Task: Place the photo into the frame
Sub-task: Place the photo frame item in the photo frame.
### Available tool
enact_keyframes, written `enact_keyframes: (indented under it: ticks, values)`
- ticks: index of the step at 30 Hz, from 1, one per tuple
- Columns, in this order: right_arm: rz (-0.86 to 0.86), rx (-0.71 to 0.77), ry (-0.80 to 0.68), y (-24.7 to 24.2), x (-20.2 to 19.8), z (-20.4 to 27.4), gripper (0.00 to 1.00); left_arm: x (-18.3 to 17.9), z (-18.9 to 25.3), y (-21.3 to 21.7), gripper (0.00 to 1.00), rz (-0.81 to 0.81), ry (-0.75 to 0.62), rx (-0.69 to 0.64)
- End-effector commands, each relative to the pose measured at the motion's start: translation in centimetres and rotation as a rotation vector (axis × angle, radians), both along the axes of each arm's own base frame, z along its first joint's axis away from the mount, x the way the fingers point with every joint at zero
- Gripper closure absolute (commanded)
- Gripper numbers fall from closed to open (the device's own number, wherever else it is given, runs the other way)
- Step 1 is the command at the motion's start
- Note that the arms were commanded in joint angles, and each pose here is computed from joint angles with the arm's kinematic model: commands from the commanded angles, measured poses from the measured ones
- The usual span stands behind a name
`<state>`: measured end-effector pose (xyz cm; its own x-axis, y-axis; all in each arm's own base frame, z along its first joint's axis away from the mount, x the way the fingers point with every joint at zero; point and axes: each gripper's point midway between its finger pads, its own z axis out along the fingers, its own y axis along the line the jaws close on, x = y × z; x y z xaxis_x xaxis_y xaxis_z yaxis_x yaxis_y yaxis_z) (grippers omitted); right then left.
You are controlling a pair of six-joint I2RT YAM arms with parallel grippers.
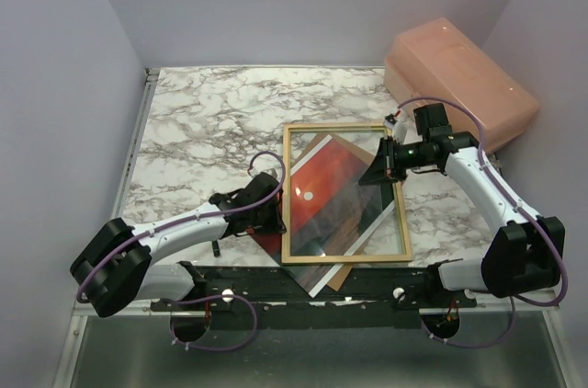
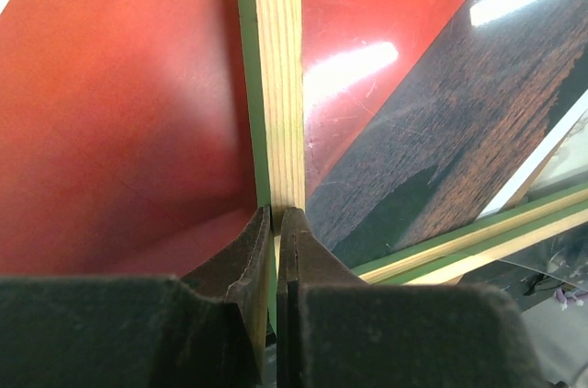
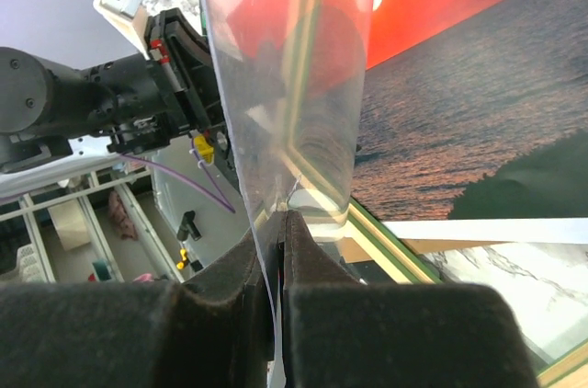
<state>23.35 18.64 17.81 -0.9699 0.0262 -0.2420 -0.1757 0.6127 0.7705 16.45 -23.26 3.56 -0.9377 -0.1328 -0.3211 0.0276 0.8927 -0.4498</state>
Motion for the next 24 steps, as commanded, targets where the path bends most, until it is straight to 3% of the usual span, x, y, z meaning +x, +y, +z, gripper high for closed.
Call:
enact_keyframes:
  ticks: [1, 4, 10, 17, 19, 24]
  values:
    - [0.065, 0.122, -0.014, 1.5, -0.9, 2.5, 0.92, -2.0, -3.6, 3.1, 0.98, -0.016, 0.068, 0.176]
    - [0.043, 0.115, -0.018, 1.5, -0.7, 2.0, 0.92, -2.1, -3.7, 3.0, 0.98, -0.017, 0.071, 0.179]
    - [0.001, -0.06, 0.095, -0.2, -0.8, -2.8, 0.92, -2.1, -3.8, 2.8, 0.98, -0.025, 0.075, 0.193]
    - [-0.064, -0.214, 0.075, -2.2, 0.1, -5.1, 0.91, -2.1, -3.8, 3.0, 0.98, -0.027, 0.072, 0.212]
    - [-0.064, -0.216, 0.068, -2.2, 0.3, -5.1, 0.89, -2.2, -3.8, 3.1, 0.99, -0.028, 0.072, 0.218]
    - [-0.077, -0.228, 0.06, -2.4, 0.7, -5.2, 0.7, -2.2, -3.9, 3.1, 0.98, -0.029, 0.074, 0.223]
